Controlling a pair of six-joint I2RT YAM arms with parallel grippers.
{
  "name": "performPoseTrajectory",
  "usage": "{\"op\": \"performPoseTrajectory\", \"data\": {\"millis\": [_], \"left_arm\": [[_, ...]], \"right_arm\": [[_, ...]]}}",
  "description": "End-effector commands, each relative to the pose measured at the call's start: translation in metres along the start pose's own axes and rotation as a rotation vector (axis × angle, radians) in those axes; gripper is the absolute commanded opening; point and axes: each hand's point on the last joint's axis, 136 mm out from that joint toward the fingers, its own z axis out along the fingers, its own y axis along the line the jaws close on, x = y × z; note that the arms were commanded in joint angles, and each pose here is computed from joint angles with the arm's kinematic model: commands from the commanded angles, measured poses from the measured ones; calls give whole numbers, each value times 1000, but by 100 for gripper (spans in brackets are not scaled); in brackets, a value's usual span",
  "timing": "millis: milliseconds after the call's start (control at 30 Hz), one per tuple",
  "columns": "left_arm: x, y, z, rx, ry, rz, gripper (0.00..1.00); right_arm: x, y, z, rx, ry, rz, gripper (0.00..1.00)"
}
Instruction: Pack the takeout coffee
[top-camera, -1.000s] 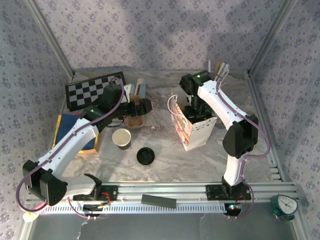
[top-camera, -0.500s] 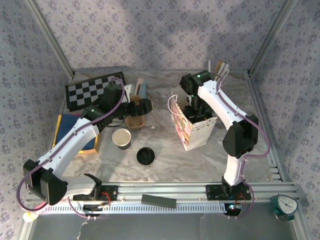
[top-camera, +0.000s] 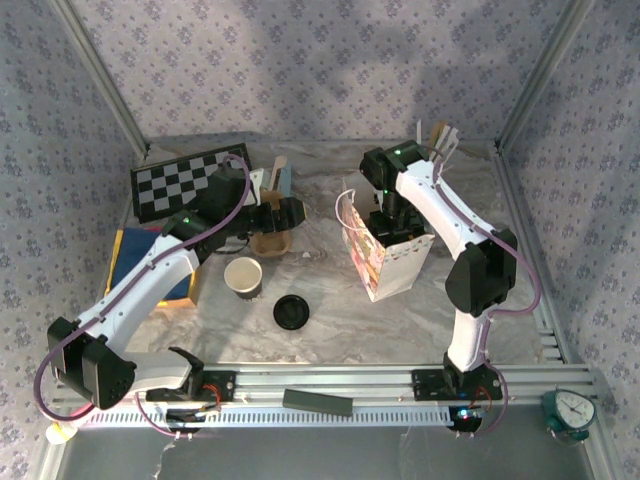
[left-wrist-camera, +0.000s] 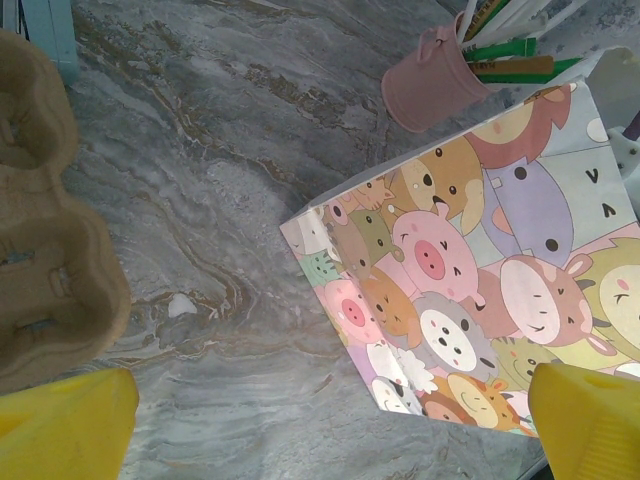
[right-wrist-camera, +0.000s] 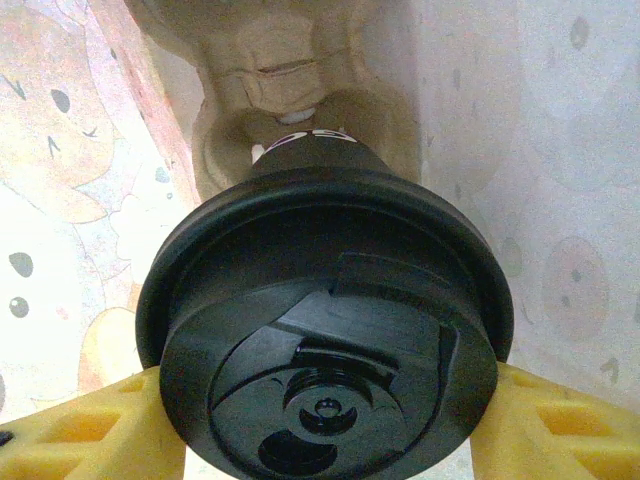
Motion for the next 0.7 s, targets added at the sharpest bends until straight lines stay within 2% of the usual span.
{"op": "performPoseTrajectory", "data": {"millis": [0, 667], "left_arm": [[-11, -10, -3, 33, -25, 7, 100], [-13, -11, -3, 37, -25, 9, 100]], "right_arm": [[11, -6, -4, 8, 31, -4, 65], [10, -5, -3, 5, 27, -3, 65]]}}
